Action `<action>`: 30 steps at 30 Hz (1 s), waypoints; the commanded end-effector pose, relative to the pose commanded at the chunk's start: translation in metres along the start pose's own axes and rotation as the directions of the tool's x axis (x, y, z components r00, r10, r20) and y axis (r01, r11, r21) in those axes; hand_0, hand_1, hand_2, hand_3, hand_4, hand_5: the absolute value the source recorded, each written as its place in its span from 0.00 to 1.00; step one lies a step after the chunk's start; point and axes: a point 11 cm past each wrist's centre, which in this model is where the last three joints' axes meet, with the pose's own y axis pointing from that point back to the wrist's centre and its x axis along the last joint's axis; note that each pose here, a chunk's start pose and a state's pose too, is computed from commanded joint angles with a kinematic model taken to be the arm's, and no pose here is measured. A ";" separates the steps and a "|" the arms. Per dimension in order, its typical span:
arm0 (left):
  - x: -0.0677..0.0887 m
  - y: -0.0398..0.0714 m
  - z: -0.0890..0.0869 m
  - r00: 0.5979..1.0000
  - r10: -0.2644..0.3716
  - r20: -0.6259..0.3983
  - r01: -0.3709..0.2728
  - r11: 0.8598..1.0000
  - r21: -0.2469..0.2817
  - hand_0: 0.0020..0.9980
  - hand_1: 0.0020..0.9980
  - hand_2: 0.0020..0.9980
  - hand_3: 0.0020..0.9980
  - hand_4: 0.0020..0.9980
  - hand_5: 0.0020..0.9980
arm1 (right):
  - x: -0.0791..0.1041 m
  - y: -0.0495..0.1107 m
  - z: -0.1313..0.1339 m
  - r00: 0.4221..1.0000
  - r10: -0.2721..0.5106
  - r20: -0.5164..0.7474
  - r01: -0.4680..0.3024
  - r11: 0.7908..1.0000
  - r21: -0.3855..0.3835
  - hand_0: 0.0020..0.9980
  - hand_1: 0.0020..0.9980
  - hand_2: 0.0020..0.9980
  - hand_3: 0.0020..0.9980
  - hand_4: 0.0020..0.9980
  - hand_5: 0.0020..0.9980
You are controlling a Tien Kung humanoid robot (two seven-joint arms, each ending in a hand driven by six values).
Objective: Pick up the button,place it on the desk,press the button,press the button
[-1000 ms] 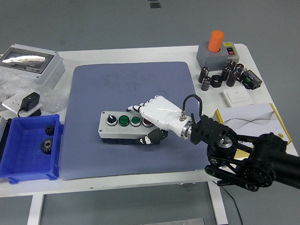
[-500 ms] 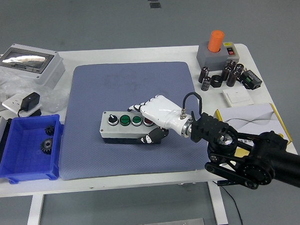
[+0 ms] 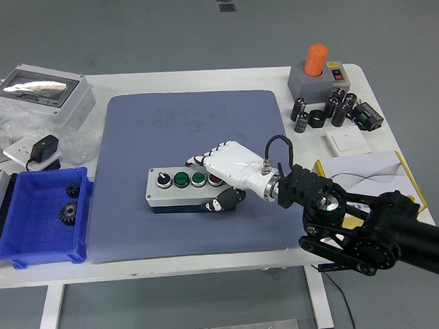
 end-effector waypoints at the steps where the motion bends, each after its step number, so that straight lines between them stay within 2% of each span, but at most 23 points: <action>1: 0.000 0.000 0.000 1.000 0.000 0.000 0.000 1.000 0.001 0.70 0.69 0.68 0.83 0.64 0.90 | 0.000 0.000 0.000 1.000 0.000 -0.001 0.000 1.000 0.000 0.72 0.67 0.70 0.69 0.53 0.03; 18: 0.001 0.000 -0.001 1.000 0.006 0.001 -0.006 1.000 -0.007 0.70 0.68 0.68 0.83 0.64 0.90 | -0.006 0.002 0.001 0.999 -0.024 0.029 0.024 1.000 -0.014 0.73 0.68 0.73 0.73 0.55 0.02; 29: 0.002 0.000 -0.003 1.000 0.009 0.000 -0.009 1.000 -0.008 0.70 0.68 0.68 0.83 0.64 0.90 | 0.000 0.001 0.004 0.999 -0.043 0.028 0.043 0.999 -0.022 0.73 0.68 0.73 0.73 0.55 0.02; 30: 0.002 0.000 -0.003 1.000 0.009 0.000 -0.009 1.000 -0.008 0.70 0.68 0.68 0.83 0.64 0.90 | 0.000 0.001 0.004 0.999 -0.045 0.027 0.045 0.999 -0.024 0.75 0.73 0.79 0.83 0.58 0.01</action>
